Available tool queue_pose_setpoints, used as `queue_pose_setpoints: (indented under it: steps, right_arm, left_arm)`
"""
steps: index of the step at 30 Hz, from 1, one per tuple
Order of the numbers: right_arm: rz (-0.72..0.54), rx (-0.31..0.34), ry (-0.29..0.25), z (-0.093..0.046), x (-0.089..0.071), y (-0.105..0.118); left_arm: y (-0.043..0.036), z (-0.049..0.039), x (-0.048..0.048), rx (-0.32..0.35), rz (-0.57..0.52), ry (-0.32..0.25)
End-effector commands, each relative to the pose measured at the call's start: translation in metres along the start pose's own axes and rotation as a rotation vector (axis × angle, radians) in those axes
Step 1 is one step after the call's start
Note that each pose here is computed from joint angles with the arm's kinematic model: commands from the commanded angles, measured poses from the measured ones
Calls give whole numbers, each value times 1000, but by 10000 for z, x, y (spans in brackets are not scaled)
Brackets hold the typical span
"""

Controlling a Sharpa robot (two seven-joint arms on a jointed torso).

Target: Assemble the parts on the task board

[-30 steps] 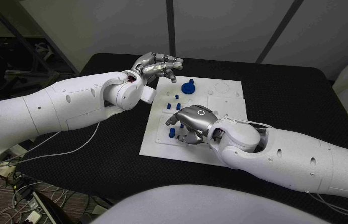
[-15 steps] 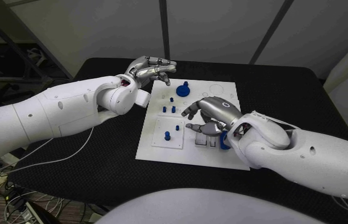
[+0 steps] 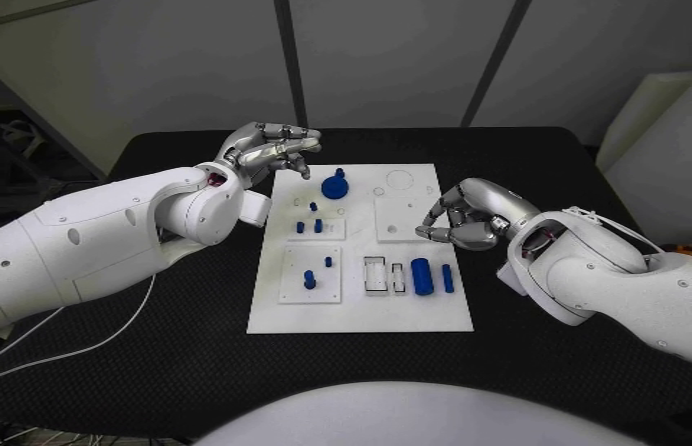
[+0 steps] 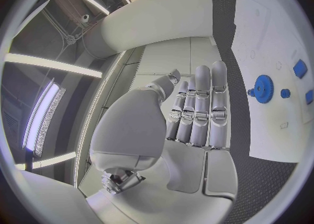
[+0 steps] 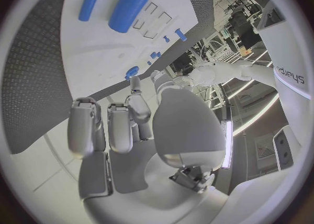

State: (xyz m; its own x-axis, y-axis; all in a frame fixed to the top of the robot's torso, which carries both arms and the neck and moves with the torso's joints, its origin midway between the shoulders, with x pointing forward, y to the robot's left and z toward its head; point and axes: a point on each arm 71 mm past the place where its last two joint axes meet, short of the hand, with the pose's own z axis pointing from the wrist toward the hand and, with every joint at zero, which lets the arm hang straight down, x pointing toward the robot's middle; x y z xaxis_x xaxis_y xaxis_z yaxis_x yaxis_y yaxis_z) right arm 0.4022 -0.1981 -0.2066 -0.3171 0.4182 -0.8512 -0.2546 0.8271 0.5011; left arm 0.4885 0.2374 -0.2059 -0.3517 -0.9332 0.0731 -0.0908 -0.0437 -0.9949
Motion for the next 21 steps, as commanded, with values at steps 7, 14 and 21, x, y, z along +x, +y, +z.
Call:
queue_pose_setpoints:
  steps: [7, 14, 21]
  right_arm:
    - [-44, 207, 92, -141, 109, -194]
    - [-44, 241, 147, -172, 289, -203]
    - [-51, 245, 177, -167, 409, -190]
  left_arm:
    - [-2, -20, 40, 19, 4, 6]
    - [3, -20, 32, 22, 5, 4]
    - [7, -23, 28, 22, 5, 3]
